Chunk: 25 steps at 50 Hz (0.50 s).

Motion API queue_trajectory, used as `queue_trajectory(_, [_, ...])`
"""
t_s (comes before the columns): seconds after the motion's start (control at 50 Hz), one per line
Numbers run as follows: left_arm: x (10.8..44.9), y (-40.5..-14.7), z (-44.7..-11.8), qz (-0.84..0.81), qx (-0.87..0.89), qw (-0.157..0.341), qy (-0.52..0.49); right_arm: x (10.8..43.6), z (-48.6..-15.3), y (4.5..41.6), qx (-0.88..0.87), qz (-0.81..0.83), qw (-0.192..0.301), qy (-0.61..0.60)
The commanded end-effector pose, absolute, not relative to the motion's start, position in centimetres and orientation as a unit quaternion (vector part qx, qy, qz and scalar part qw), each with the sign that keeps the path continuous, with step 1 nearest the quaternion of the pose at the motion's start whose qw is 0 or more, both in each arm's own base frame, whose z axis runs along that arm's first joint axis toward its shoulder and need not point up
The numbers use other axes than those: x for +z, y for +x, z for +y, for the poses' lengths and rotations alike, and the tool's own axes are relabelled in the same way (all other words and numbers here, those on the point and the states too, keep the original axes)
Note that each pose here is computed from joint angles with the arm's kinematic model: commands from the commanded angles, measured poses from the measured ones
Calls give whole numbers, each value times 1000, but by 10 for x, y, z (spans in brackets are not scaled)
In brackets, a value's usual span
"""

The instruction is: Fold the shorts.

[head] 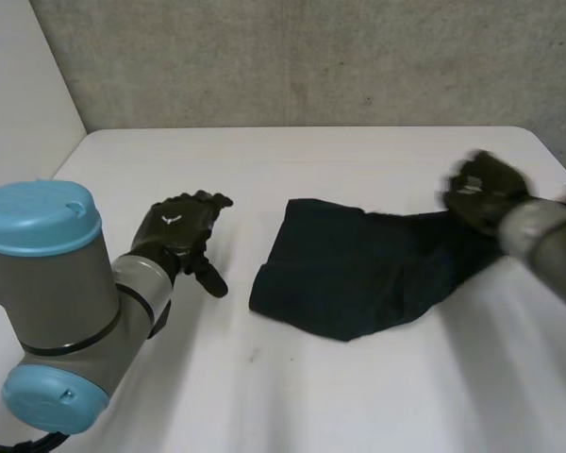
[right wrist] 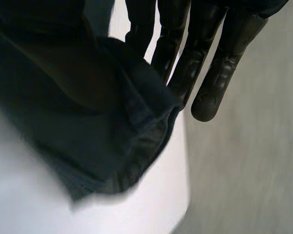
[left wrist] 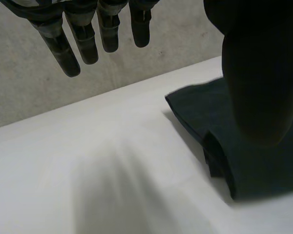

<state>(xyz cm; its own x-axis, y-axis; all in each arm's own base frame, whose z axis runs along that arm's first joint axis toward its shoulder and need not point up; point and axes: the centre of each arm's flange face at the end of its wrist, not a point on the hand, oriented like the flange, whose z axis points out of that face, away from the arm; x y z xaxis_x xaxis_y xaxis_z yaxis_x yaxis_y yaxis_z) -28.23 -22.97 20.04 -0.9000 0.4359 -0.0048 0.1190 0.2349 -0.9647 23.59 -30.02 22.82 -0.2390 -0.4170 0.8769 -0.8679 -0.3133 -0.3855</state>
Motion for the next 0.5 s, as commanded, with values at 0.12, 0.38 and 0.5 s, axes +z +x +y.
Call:
queue_trajectory(0.12, [223, -275, -242, -756, 623, 125, -158, 178, -213, 392, 597, -363, -55, 713])
queue_trajectory(0.38, [252, -292, -268, -703, 676, 100, -198, 232, -263, 337, 603, -653, -209, 407])
queue_trajectory(0.5, [231, -334, -275, -690, 667, 125, -250, 242, -278, 304, 595, -706, -251, 291])
